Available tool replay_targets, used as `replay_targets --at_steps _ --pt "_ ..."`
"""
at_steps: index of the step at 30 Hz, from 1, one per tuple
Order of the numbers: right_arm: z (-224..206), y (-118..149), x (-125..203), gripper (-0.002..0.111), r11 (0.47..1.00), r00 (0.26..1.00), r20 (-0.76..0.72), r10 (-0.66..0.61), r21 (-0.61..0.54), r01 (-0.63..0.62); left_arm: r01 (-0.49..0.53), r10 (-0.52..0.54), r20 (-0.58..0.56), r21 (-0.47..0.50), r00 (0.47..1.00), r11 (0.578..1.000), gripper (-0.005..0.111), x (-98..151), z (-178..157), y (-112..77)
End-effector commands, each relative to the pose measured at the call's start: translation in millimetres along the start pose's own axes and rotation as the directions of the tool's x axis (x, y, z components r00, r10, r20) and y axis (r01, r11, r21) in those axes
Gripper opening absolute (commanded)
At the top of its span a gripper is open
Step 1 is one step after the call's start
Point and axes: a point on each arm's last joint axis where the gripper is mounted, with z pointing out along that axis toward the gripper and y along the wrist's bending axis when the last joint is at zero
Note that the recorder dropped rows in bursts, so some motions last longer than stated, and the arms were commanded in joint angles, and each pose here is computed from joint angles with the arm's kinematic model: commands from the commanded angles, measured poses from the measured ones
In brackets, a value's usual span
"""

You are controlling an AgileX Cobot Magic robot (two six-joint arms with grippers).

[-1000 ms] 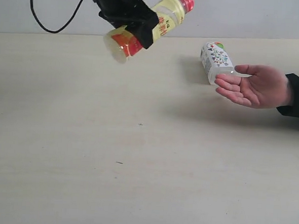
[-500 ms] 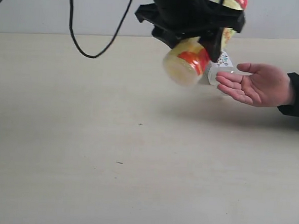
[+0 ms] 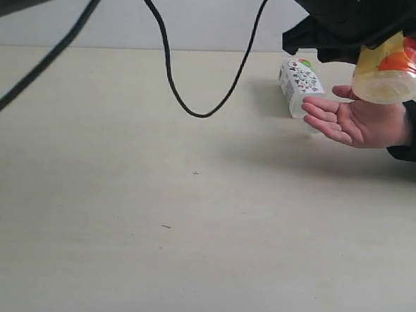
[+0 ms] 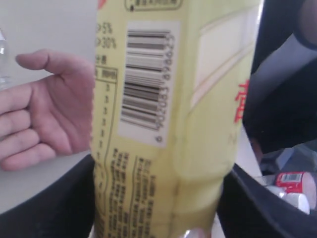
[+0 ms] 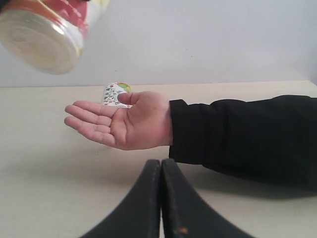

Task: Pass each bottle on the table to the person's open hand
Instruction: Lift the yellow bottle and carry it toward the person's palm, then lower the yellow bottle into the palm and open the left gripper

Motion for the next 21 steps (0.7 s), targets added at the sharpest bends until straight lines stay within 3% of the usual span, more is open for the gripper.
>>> replay_targets --at_steps 1,7,21 --pt "0.0 -0.6 0.7 0.000 1.000 1.000 0.008 -0.004 0.009 0.004 0.128 -0.130 0.015 0.075 0.991 0.989 0.000 4.7 27.5 6.8" --pt "0.0 -0.6 0.7 0.000 1.000 1.000 0.008 -0.004 0.009 0.004 0.220 -0.220 0.002 0.048 0.975 0.974 0.000 10.7 56.1 30.2" --pt "0.0 -0.6 0.7 0.000 1.000 1.000 0.008 -0.004 0.009 0.004 0.284 -0.284 -0.028 -0.020 0.958 0.959 0.000 23.8 95.2 70.3"
